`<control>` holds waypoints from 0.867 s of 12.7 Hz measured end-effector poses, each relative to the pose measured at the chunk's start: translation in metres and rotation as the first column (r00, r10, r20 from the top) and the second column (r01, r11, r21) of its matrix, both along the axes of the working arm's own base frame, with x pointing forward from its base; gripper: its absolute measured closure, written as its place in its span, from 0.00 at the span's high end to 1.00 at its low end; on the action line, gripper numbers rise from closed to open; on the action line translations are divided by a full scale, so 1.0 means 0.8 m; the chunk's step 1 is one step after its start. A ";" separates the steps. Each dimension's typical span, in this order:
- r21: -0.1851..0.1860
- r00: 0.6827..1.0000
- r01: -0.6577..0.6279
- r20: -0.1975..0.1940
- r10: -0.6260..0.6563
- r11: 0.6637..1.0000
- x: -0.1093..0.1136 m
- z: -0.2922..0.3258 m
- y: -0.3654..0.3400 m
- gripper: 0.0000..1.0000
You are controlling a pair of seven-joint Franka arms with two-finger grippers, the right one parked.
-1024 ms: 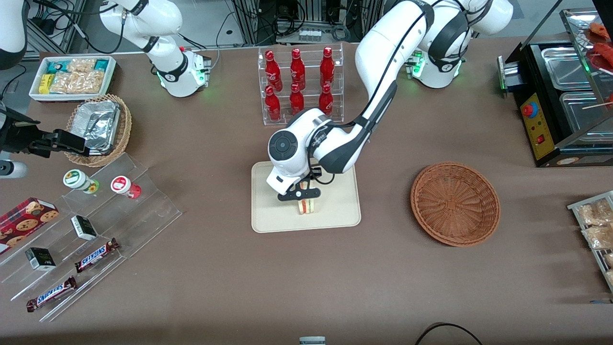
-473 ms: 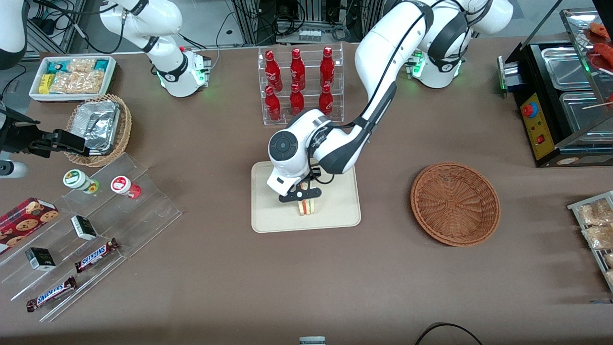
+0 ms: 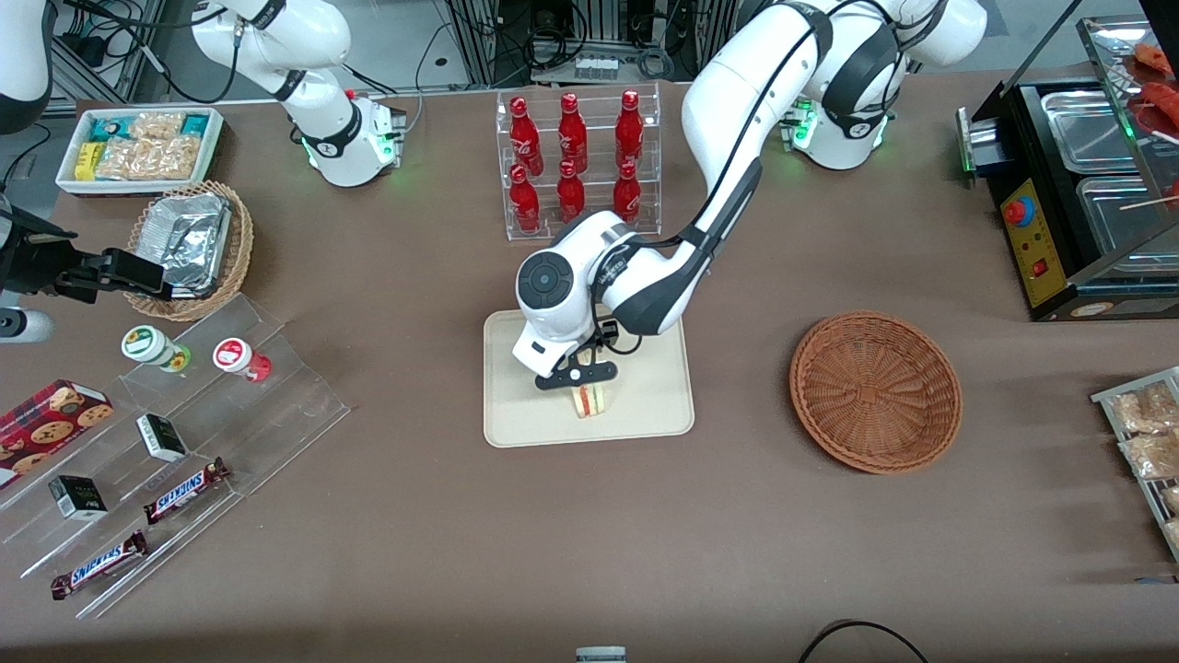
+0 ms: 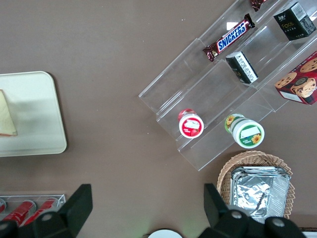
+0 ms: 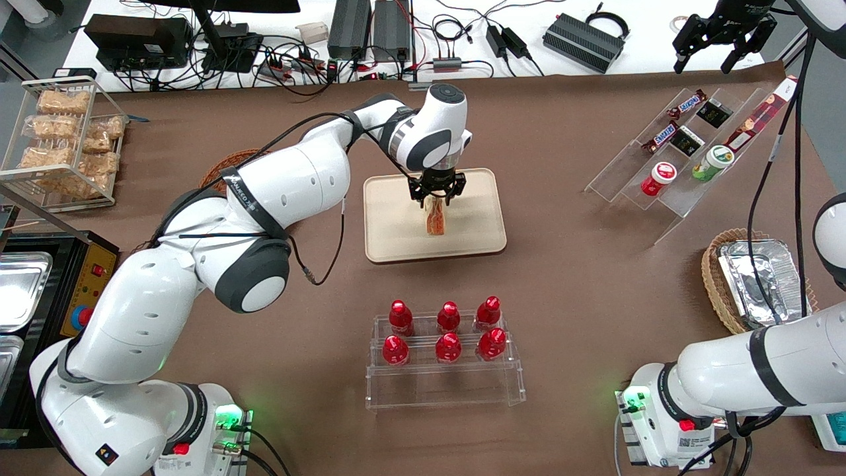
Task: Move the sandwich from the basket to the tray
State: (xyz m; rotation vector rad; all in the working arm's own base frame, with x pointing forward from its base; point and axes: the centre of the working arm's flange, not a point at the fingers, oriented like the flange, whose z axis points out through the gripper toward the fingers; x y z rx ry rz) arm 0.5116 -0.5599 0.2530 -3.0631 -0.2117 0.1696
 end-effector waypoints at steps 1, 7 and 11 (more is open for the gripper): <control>-0.004 1.000 0.000 0.004 0.000 1.000 0.001 0.003 -0.001 0.87; -0.044 0.998 0.045 0.041 -0.043 0.998 0.000 0.130 0.002 1.00; -0.018 0.988 0.150 0.036 -0.150 0.988 0.002 0.187 0.030 1.00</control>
